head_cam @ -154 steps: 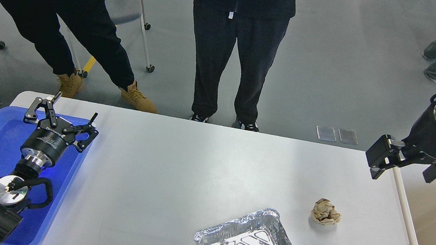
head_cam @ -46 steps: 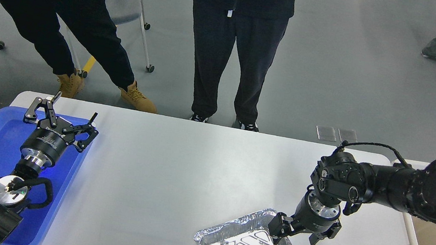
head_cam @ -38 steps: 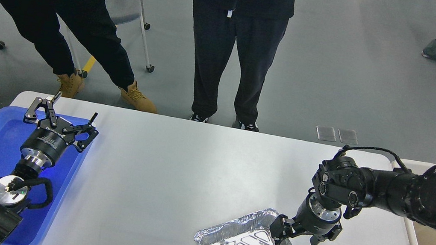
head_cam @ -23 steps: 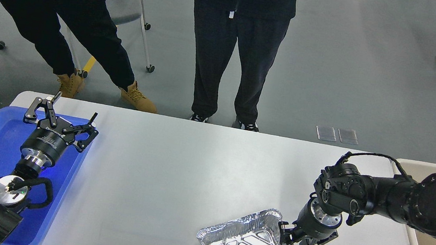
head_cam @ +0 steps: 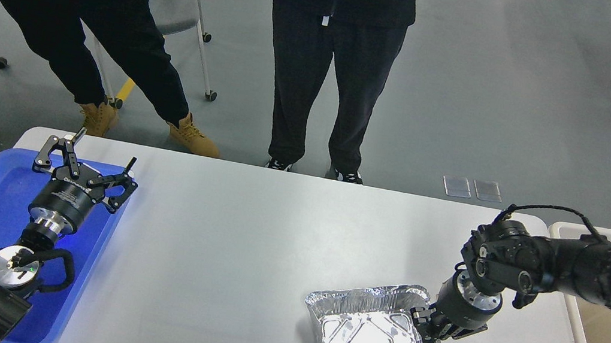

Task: Tidy desktop
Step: 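Lift the foil tray and carry it toward the white bin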

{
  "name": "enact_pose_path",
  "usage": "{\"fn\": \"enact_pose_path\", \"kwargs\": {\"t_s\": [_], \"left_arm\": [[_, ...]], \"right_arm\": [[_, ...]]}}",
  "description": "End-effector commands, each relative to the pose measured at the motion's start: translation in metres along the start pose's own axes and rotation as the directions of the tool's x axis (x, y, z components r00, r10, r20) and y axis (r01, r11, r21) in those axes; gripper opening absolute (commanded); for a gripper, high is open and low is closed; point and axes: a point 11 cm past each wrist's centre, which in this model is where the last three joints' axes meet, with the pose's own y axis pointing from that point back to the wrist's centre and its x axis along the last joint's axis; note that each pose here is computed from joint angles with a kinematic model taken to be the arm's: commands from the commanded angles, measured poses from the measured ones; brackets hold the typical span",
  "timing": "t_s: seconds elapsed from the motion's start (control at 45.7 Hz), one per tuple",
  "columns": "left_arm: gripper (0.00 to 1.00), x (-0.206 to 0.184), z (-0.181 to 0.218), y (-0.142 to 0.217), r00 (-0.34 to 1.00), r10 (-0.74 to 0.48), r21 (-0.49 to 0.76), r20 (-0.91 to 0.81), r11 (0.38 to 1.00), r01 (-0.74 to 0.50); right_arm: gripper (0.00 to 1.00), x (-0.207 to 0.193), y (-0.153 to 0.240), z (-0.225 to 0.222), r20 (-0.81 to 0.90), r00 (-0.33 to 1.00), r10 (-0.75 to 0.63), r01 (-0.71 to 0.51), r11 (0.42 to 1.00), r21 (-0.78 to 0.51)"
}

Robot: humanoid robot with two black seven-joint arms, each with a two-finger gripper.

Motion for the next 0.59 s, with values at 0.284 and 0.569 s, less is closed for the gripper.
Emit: {"fn": "enact_pose_path", "kwargs": {"t_s": [0.284,0.569], "left_arm": [[1.00,0.000,0.000,0.000,1.000,0.000,0.001,0.001,1.000,0.000],[1.00,0.000,0.000,0.000,1.000,0.000,0.001,0.001,1.000,0.000]], "right_arm": [[0.00,-0.010,0.178,0.034,0.059,0.997,0.041,-0.038,0.998,-0.044],[0.00,-0.013,0.262,0.021,0.027,0.987,0.161,-0.158,0.983,-0.089]]}}
